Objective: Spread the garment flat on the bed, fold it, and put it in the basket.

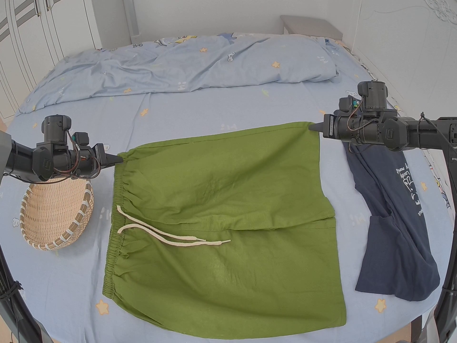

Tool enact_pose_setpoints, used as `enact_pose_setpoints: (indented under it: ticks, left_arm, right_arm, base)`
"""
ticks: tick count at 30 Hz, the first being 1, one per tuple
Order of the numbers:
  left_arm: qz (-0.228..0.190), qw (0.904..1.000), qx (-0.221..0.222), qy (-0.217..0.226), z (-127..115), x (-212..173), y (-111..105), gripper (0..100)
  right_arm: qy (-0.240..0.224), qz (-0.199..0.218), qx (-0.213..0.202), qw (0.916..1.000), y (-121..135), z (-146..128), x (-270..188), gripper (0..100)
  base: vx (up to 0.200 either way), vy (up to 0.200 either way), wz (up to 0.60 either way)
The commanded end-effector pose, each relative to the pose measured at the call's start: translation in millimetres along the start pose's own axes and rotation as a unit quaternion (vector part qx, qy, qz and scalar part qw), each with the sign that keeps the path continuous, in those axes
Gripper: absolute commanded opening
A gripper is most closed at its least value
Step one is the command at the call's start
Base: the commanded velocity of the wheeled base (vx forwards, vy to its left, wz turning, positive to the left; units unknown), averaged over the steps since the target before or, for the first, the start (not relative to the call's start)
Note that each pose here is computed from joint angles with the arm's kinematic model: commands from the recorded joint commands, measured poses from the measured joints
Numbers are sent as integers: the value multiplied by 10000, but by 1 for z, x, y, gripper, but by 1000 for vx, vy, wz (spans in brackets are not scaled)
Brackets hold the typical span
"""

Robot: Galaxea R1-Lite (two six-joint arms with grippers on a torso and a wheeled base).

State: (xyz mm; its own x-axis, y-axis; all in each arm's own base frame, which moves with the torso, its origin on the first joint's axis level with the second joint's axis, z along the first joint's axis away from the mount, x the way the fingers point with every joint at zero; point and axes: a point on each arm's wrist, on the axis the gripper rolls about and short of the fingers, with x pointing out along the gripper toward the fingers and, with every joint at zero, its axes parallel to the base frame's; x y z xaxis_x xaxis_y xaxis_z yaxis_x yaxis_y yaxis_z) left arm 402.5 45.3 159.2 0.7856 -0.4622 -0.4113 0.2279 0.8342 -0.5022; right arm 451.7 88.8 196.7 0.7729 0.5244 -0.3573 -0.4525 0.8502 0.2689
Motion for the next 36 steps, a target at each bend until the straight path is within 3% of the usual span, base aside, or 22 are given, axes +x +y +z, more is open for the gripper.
enact_pose_setpoints:
  ticks: [1,12,15,16,19,23,24,26,27,28,29,30,31,32,33,36]
  left_arm:
    - [-2,10000,-28,48,-1,9,4,100]
    - [-49,9999,-116,33,0,6,-2,100]
    - [-117,9998,-116,-124,4,-20,-24,100]
    - [-117,9998,-116,-124,4,-20,-24,100]
    - [-181,9987,-400,-244,-3,-61,-51,100]
    - [-220,9970,-739,-117,-34,-98,-70,100]
    - [-220,9970,-739,-117,-34,-98,-70,100]
    - [-114,9950,-969,213,-75,-118,-71,100]
    - [-114,9950,-969,213,-75,-118,-71,100]
    - [11,9914,-1199,526,-106,-125,-66,100]
    - [11,9914,-1199,526,-106,-125,-66,100]
    - [127,9859,-1420,879,-136,-129,-61,100]
    - [134,9855,-1433,896,-138,-130,-61,100]
    - [209,9796,-1606,1188,-161,-132,-57,100]
    - [209,9796,-1606,1188,-161,-132,-57,100]
    - [229,9729,-1742,1503,-194,-135,-48,100]
  right_arm:
    - [113,32,25,9999,-1,-8,10,100]
    - [141,-22,101,9998,-6,-9,10,100]
    - [63,-104,143,9998,4,9,-34,100]
    - [63,-104,143,9998,4,9,-34,100]
    - [339,-129,308,9989,27,-2,-86,100]
    - [769,-151,609,9951,43,-44,-129,100]
    - [769,-151,609,9951,43,-44,-129,100]
    - [1211,-244,914,9881,48,-82,-150,100]
    - [1211,-244,914,9881,48,-82,-150,100]
    - [1473,-265,1087,9827,52,-104,-162,100]
    - [1473,-265,1087,9827,52,-104,-162,100]
    - [1712,-258,1168,9779,55,-123,-170,100]
    - [1726,-260,1173,9776,55,-125,-171,100]
    - [1800,-261,1194,9761,56,-138,-173,100]
    - [1800,-261,1194,9761,56,-138,-173,100]
    - [1723,-257,1176,9777,54,-157,-176,100]
  base:
    - [0,0,0]
    - [0,0,0]
    - [0,0,0]
    - [0,0,0]
    - [0,0,0]
    - [0,0,0]
    - [0,0,0]
    - [0,0,0]
    - [0,0,0]
    - [0,0,0]
    - [0,0,0]
    - [0,0,0]
    - [0,0,0]
    - [0,0,0]
    - [0,0,0]
    - [0,0,0]
